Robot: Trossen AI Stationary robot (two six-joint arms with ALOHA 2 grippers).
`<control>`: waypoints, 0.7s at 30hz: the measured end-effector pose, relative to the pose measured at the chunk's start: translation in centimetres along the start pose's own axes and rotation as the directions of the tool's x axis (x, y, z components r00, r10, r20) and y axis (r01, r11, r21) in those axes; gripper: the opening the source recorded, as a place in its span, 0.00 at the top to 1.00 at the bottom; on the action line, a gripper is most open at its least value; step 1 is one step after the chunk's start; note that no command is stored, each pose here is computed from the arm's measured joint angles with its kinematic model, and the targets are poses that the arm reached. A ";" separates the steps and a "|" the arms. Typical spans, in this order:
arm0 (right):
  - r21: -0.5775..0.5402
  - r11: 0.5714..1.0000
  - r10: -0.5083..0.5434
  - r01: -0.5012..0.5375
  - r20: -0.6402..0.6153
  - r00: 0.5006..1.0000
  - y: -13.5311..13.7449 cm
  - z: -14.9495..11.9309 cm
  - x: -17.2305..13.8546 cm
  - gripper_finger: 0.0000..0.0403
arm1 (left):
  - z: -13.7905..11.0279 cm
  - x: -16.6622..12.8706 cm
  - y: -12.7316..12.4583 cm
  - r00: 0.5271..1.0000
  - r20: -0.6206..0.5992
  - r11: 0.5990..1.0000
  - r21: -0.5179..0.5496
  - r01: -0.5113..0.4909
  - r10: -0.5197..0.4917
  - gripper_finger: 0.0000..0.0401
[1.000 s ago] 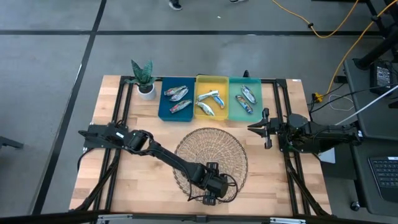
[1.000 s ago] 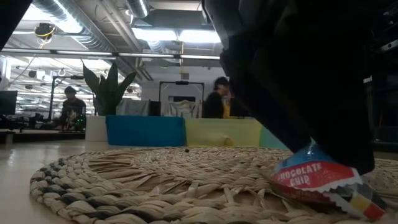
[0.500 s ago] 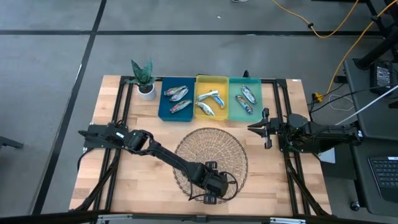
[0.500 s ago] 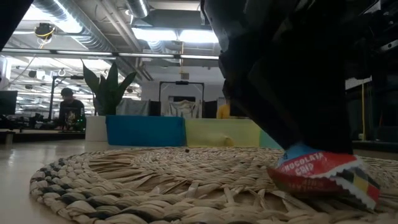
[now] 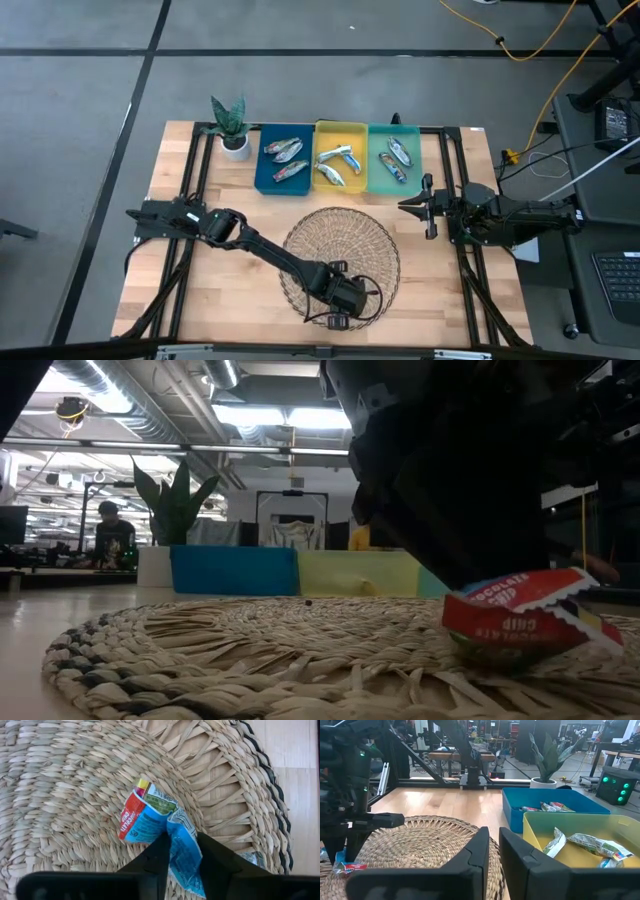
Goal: Pick and place Granola Bars by type
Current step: Put the red granola bar into the blue bin
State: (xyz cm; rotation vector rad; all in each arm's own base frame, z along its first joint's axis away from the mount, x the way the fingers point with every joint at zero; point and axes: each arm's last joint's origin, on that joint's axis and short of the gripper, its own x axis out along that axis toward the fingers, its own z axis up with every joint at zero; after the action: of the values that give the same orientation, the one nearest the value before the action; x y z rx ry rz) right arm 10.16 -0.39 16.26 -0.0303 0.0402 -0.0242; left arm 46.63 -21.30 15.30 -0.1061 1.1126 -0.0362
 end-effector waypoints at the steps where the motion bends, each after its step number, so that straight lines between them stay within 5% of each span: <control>1: 0.000 1.000 0.000 0.000 0.000 1.000 0.0 0.0 0.0 0.88 | 0.1 -0.1 0.0 1.000 -0.002 1.000 -0.001 -0.001 0.001 0.81; 21: 0.000 1.000 0.000 0.000 0.000 1.000 0.0 0.0 0.0 0.88 | 2.0 -4.2 -0.4 0.999 0.023 0.998 0.049 -0.038 0.037 0.87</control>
State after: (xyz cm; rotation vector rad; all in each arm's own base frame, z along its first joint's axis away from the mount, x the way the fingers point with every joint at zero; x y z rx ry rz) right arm 10.16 -0.39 16.26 -0.0306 0.0402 -0.0238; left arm 46.57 -21.26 19.93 -0.0412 1.0905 -0.0294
